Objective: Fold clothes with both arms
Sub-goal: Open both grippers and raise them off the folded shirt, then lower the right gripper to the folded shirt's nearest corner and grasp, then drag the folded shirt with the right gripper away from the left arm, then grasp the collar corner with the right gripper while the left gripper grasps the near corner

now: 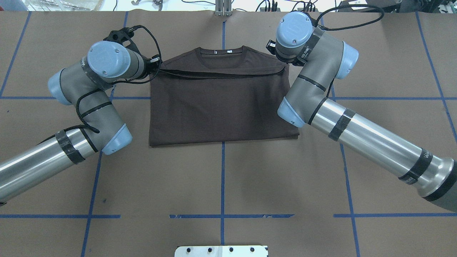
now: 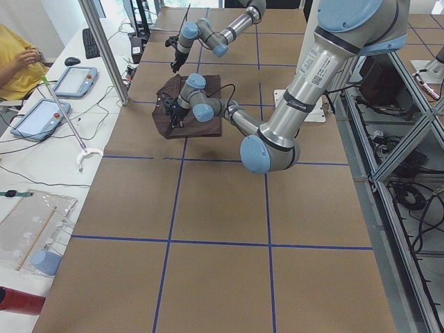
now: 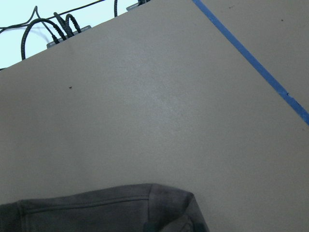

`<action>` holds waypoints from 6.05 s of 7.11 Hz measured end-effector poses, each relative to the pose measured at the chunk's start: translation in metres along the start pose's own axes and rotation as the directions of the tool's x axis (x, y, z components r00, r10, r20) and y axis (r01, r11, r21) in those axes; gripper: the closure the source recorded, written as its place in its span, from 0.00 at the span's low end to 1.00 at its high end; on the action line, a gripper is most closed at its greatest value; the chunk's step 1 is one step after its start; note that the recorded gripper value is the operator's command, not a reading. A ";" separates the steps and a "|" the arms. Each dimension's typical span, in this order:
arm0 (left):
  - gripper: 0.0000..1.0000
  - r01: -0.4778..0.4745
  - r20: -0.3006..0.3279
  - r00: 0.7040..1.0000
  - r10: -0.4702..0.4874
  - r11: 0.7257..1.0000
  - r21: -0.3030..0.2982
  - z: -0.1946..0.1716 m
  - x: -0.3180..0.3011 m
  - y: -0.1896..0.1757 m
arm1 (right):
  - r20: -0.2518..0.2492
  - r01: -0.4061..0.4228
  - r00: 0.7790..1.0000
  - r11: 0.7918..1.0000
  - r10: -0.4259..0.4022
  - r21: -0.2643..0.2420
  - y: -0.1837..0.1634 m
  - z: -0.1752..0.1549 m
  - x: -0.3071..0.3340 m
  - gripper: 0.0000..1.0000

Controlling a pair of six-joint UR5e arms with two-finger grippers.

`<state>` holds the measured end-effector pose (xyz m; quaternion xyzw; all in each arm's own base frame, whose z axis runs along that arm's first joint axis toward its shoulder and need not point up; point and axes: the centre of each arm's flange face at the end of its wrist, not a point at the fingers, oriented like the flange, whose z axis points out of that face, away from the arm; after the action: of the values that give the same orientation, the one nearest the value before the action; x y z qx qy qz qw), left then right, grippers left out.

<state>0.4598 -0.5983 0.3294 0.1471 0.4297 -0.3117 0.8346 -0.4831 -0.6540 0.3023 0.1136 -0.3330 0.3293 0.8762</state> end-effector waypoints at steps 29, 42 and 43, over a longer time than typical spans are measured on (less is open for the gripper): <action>0.61 0.009 -0.095 0.995 -0.009 1.000 0.003 -0.031 -0.008 -0.008 | 0.096 0.223 0.973 0.759 -0.208 -0.612 0.339 -0.209 0.314 0.00; 0.49 0.253 0.138 0.967 -0.214 0.871 -0.422 -0.106 -0.050 0.233 | 0.168 0.057 0.986 0.958 -0.009 -0.282 0.147 -0.151 0.218 0.00; 0.49 0.252 0.150 0.967 -0.207 0.868 -0.427 -0.106 -0.050 0.242 | 0.168 0.057 0.986 0.959 -0.010 -0.279 0.147 -0.150 0.218 0.00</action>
<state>0.5285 -0.3399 0.3022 -0.1142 0.4617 -0.3097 0.8234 -0.3803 -0.3701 0.3296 0.0198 -0.4459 0.2531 0.8583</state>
